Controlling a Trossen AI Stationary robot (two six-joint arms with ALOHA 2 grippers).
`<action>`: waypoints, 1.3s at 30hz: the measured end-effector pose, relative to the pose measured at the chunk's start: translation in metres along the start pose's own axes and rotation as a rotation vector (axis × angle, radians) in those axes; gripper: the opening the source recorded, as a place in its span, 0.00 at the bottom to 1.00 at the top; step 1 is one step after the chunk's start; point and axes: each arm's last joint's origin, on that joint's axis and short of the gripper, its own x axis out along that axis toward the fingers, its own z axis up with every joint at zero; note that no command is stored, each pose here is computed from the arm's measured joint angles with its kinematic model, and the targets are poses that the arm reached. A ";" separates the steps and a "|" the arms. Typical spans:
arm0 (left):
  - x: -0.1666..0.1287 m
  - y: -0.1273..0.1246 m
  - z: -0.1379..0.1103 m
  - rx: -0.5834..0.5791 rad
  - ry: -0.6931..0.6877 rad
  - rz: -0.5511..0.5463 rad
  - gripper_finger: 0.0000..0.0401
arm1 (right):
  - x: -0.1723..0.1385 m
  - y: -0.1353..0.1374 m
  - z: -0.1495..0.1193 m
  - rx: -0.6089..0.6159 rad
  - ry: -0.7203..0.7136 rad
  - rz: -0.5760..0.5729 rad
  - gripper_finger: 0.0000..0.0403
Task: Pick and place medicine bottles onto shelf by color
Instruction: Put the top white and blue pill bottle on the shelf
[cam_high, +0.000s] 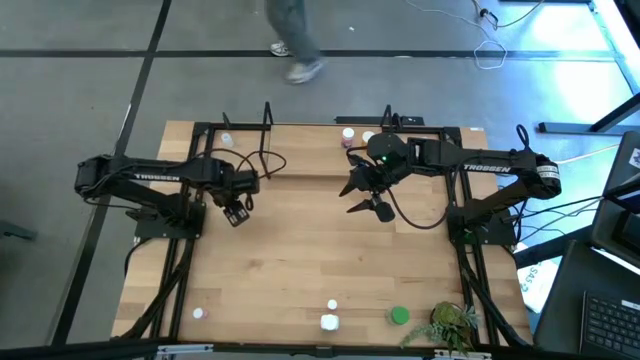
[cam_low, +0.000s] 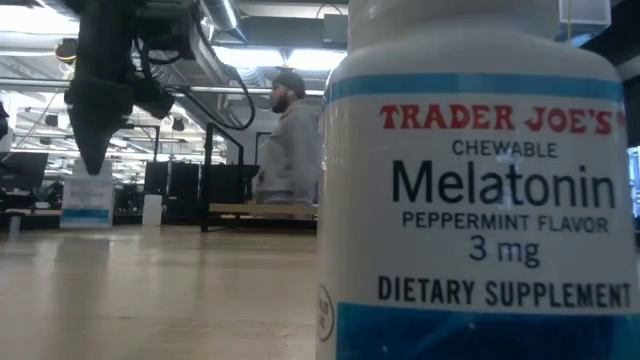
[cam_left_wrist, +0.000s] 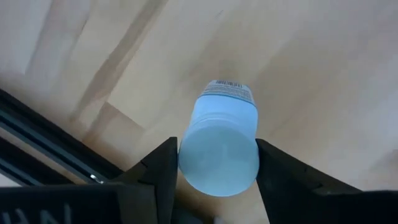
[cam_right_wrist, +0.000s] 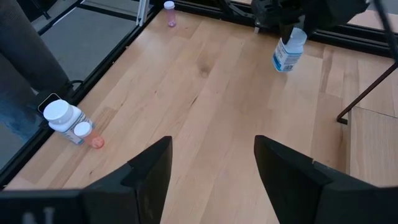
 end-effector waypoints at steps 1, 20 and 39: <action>-0.004 -0.001 0.002 0.008 -0.009 -0.010 0.42 | 0.000 0.000 0.000 0.000 0.000 0.000 0.57; -0.156 -0.013 0.051 0.205 -0.524 -0.037 0.41 | 0.000 0.000 0.000 0.000 0.000 0.000 0.57; -0.166 0.003 0.182 0.300 -0.505 0.072 0.41 | 0.000 0.000 0.000 0.000 -0.001 0.000 0.57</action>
